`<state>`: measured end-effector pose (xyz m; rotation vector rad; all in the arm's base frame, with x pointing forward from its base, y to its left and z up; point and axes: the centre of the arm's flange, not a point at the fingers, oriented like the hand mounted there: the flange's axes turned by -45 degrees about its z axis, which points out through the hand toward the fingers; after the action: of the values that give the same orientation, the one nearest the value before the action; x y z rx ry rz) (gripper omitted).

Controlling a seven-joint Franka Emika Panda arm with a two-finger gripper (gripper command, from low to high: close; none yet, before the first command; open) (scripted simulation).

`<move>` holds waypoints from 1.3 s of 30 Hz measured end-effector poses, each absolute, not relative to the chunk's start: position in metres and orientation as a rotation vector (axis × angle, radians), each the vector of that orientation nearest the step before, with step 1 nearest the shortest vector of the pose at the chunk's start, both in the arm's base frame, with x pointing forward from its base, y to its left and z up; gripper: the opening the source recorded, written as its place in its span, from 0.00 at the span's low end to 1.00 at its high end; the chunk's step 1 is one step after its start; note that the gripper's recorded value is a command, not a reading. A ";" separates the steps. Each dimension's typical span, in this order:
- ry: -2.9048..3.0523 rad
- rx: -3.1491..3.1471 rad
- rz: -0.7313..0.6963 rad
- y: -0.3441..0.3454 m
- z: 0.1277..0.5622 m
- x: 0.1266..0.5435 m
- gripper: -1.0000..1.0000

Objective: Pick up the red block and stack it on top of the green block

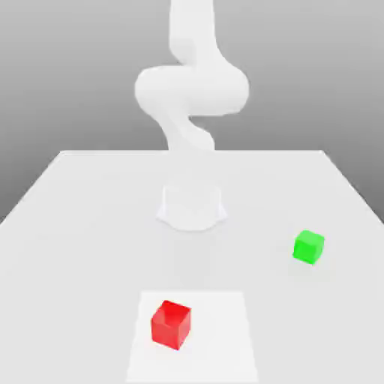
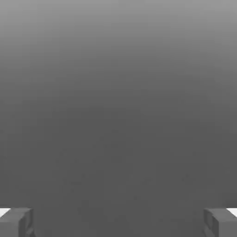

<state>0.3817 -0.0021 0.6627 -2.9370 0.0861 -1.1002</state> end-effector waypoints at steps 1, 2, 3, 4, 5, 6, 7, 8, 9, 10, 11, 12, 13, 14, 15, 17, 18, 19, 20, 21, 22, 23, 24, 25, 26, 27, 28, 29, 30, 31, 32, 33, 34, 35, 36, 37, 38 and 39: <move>0.116 -2.956 -1.046 -0.004 0.641 0.395 0.50; 0.143 -2.973 -0.994 -0.005 0.619 0.407 0.50; 0.171 -2.989 -0.943 -0.007 0.597 0.418 0.50; 0.198 -3.003 -0.893 -0.009 0.576 0.427 0.50; 0.225 -3.016 -0.842 -0.010 0.554 0.435 0.50; 0.252 -3.029 -0.792 -0.012 0.532 0.441 0.50; 0.279 -3.039 -0.741 -0.014 0.510 0.447 0.50; 0.307 -3.049 -0.690 -0.017 0.488 0.452 0.50; 0.334 -3.058 -0.639 -0.019 0.466 0.455 0.50; 0.361 -3.065 -0.588 -0.021 0.443 0.457 0.50; 0.388 -3.071 -0.536 -0.023 0.421 0.458 0.50; 0.416 -3.077 -0.484 -0.025 0.399 0.458 0.50; 0.443 -3.081 -0.433 -0.026 0.377 0.457 0.50; 0.470 -3.083 -0.381 -0.028 0.356 0.455 0.50; 0.497 -3.085 -0.329 -0.030 0.334 0.452 0.50; 0.552 -3.085 -0.224 -0.032 0.293 0.443 0.50; 0.582 -3.083 -0.172 -0.034 0.272 0.436 0.50; 0.609 -3.080 -0.119 -0.035 0.253 0.429 0.50; 0.636 -3.076 -0.067 -0.036 0.234 0.421 0.50; 0.651 -3.073 -0.033 -0.035 0.218 0.416 0.50; 0.658 -3.071 -0.017 -0.035 0.205 0.414 0.50; 0.662 -3.070 -0.008 -0.035 0.193 0.413 0.50; 0.664 -3.070 -0.004 -0.035 0.182 0.413 0.50; 0.665 -3.070 -0.002 -0.035 0.171 0.412 0.50; 0.665 -3.070 -0.001 -0.035 0.159 0.412 0.50; 0.665 -3.070 -0.001 -0.035 0.150 0.411 0.00; 0.665 -3.070 -0.001 -0.035 0.150 0.411 0.00; 0.665 -3.070 -0.001 -0.035 0.150 0.411 0.00; 0.665 -3.070 -0.001 -0.035 0.150 0.411 0.00; 0.665 -3.070 -0.002 -0.035 0.150 0.411 0.00; 0.665 -3.070 -0.002 -0.034 0.150 0.411 0.00; 0.665 -3.070 -0.002 -0.034 0.145 0.411 0.00; 0.665 -3.070 -0.002 -0.035 0.148 0.411 0.00; 0.665 -3.070 -0.002 -0.035 0.155 0.411 0.00; 0.666 -3.070 -0.002 -0.035 0.164 0.412 0.00; 0.666 -3.070 -0.001 -0.035 0.174 0.412 0.00; 0.665 -3.070 -0.002 -0.035 0.184 0.412 0.00; 0.665 -3.070 -0.001 -0.035 0.194 0.411 0.00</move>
<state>0.4115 -0.0347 0.1944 -3.0702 0.6652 -0.0014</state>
